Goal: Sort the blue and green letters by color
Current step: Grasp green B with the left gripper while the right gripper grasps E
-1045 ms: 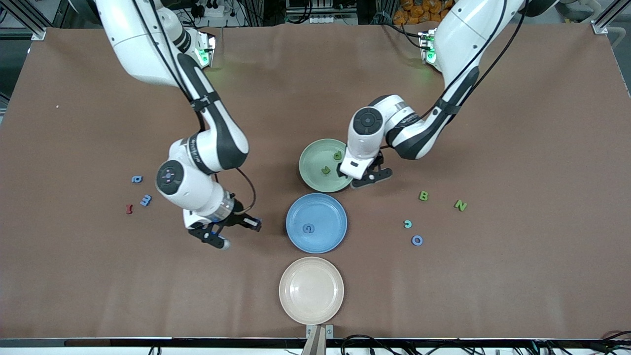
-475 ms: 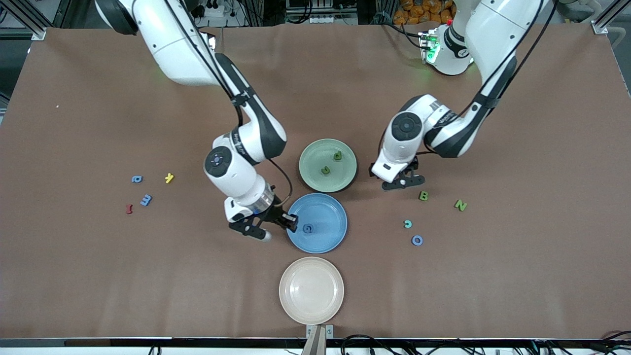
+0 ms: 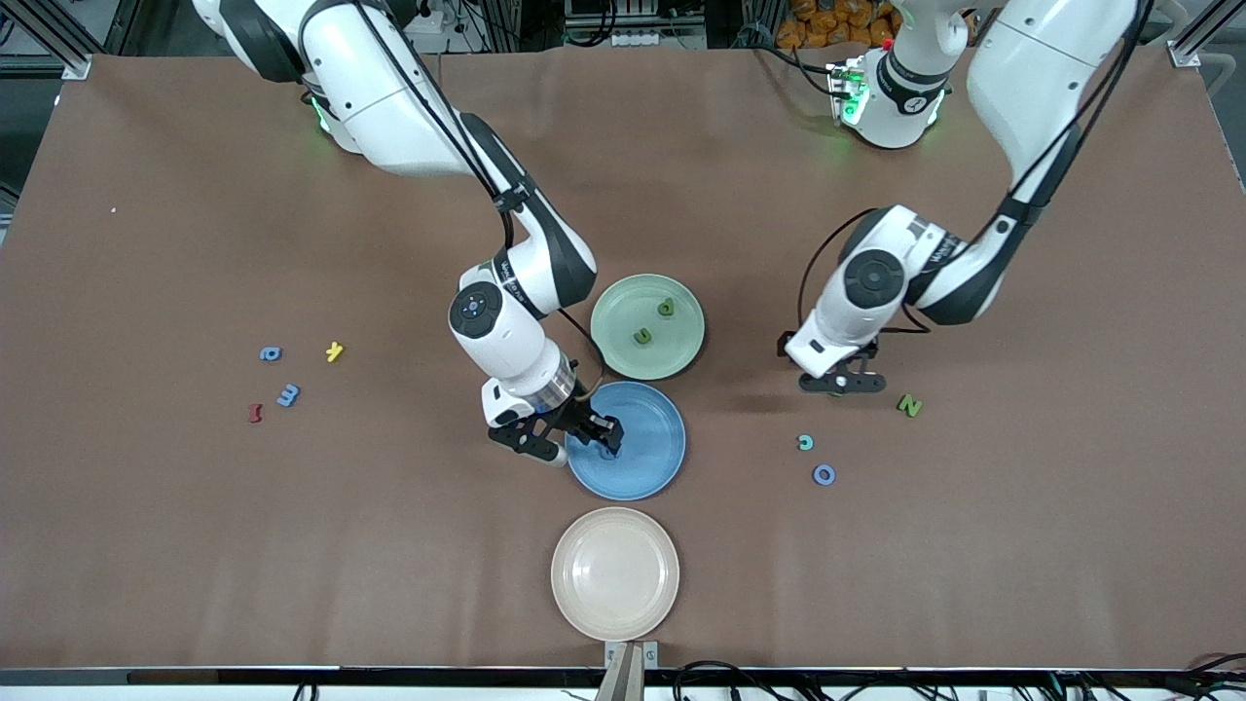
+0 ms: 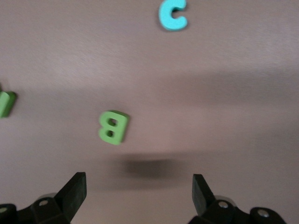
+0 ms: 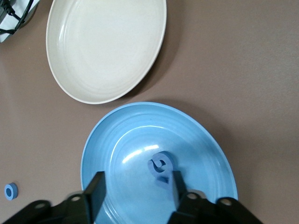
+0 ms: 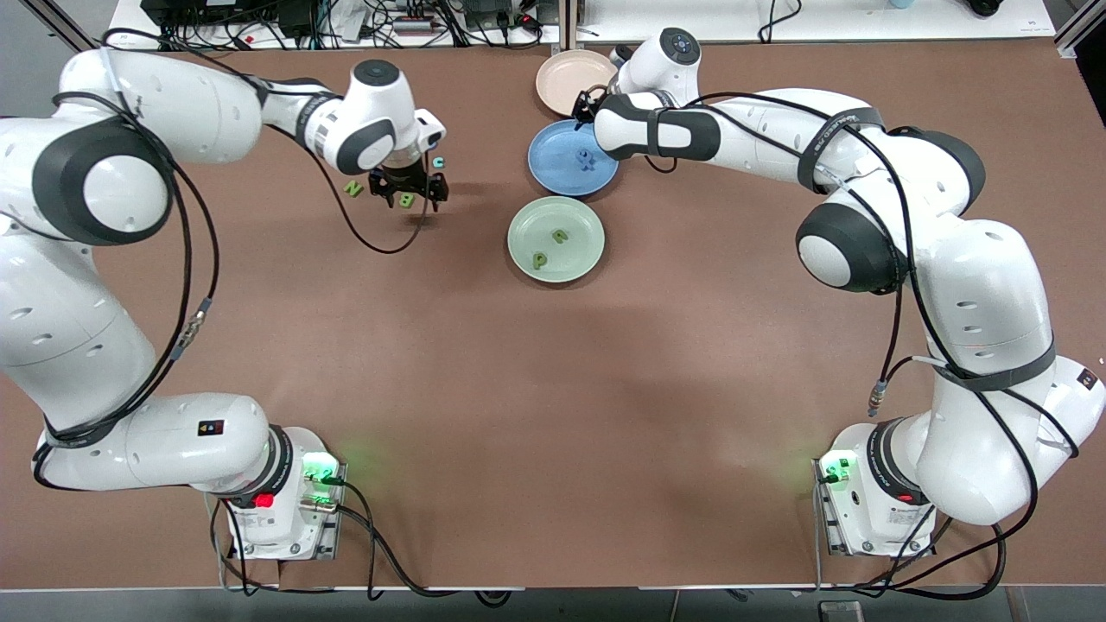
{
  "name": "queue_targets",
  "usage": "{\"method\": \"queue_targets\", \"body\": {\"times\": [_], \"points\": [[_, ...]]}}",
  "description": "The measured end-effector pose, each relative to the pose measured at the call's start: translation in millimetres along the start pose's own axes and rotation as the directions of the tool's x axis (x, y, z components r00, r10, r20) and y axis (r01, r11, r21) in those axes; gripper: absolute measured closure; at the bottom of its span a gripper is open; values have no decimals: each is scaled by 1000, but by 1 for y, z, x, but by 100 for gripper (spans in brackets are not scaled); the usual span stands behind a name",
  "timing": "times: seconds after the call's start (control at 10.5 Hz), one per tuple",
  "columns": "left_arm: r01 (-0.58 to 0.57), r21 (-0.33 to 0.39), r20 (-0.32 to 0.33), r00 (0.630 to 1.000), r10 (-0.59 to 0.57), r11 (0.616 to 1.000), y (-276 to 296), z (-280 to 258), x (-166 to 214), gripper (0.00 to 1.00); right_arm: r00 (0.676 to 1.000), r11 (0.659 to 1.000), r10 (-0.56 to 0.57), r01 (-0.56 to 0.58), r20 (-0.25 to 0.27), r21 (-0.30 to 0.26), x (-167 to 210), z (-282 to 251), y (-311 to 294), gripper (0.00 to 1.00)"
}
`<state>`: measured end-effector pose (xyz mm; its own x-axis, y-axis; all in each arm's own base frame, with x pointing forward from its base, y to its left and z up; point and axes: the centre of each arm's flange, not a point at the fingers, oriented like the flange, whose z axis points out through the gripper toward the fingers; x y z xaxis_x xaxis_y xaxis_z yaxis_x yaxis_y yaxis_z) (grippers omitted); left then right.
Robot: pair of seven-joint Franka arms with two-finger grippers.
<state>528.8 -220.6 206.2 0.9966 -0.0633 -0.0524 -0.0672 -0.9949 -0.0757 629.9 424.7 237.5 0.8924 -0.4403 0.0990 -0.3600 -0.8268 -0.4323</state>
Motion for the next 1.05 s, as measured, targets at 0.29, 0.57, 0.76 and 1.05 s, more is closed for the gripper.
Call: {"method": "queue_targets", "body": {"times": [0.29,0.57,0.76,1.05], "points": [[-129,-26,-3,992,129,991,-32,3,9,0,1000,1000,-1,1,13,-25,5,-1,2,0],[-234,-54,-26,972,233,971,-34,13,13,0,1000,995,3,-1,19,-103,45,-10,29,0],[-264,-71,-34,965,262,962,-42,22,16,0,999,989,-5,11,40,-147,86,-31,54,0],[-266,-83,-38,964,263,961,-54,28,20,0,998,982,21,-11,56,-189,161,-78,114,0]]}}
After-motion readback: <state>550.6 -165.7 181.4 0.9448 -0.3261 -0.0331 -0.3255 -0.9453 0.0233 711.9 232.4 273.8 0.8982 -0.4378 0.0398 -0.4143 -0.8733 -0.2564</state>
